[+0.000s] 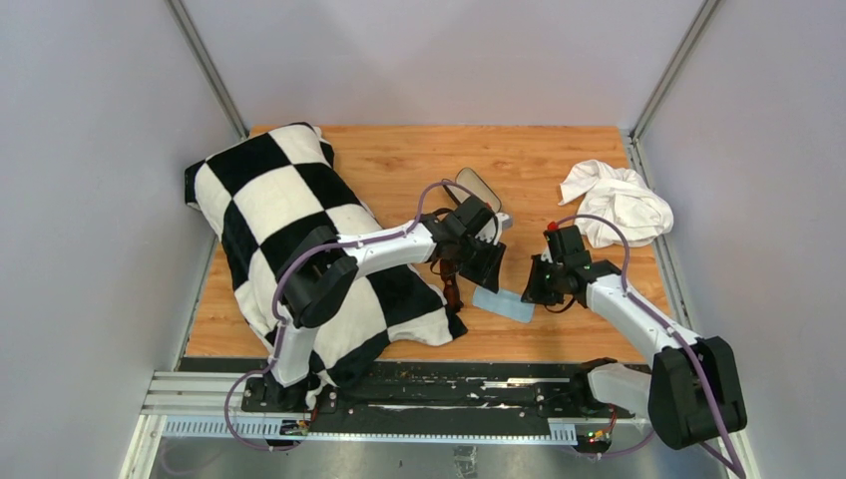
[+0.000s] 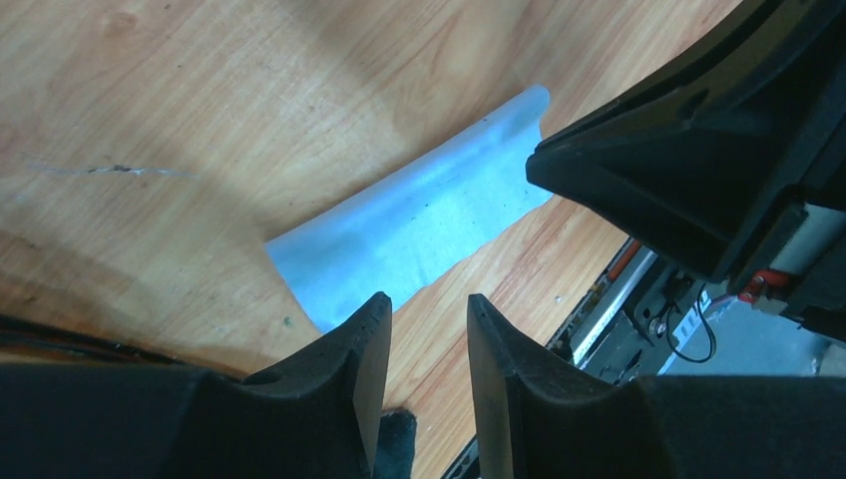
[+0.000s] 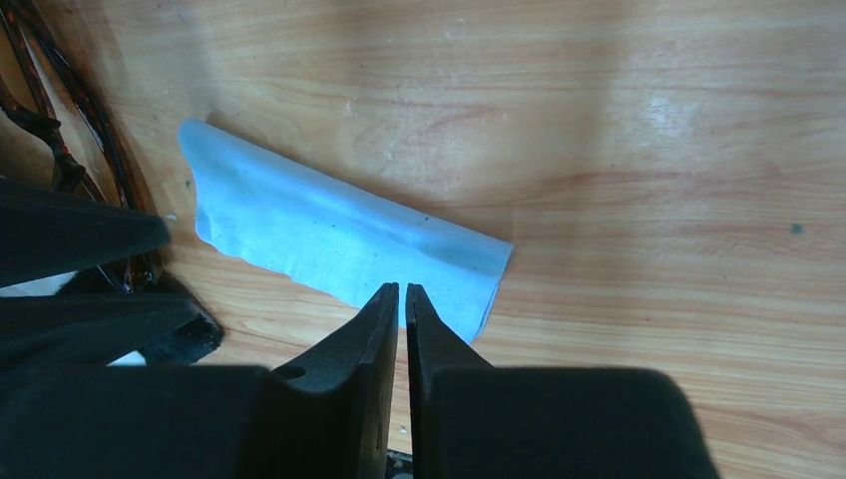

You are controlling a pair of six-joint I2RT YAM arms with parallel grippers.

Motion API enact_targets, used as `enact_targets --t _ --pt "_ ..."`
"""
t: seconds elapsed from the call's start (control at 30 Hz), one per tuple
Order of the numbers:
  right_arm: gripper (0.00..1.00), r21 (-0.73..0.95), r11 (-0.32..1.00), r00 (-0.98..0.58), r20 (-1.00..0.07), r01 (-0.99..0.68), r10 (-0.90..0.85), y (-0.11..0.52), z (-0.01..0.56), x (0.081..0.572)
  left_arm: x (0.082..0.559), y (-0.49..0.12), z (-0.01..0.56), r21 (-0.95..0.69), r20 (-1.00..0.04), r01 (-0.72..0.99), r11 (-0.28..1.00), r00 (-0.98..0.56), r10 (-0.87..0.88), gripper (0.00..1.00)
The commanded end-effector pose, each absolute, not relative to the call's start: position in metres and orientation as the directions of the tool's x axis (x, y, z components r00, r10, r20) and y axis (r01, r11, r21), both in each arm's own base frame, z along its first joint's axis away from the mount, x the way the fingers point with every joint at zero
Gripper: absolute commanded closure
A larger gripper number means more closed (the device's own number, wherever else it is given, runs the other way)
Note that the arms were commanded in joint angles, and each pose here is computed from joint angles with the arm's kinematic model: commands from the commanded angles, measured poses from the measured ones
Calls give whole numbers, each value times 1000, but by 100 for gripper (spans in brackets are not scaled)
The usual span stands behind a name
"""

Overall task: Organize the sunglasses
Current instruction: Fold the glasses cleaning cloth at the center of the board.

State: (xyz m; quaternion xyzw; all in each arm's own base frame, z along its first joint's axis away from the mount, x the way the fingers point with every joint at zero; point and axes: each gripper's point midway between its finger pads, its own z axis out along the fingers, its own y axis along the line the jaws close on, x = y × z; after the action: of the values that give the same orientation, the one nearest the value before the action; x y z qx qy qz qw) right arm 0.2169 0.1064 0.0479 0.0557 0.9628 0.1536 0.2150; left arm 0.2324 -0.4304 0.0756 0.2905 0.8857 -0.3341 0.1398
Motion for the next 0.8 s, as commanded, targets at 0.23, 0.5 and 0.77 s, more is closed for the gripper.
enact_targets --t 0.23,0.5,0.77 --pt "88 402 909 -899 -347 113 266 124 33 225 230 -449 43 -567 -390 580 584 -814 430 63" --pt "89 300 941 -899 -351 157 262 102 15 235 248 -441 23 -514 -384 586 627 -810 442 63" --pt "90 321 936 -891 -370 141 261 104 30 237 249 -434 43 -496 -411 604 625 -796 444 63"
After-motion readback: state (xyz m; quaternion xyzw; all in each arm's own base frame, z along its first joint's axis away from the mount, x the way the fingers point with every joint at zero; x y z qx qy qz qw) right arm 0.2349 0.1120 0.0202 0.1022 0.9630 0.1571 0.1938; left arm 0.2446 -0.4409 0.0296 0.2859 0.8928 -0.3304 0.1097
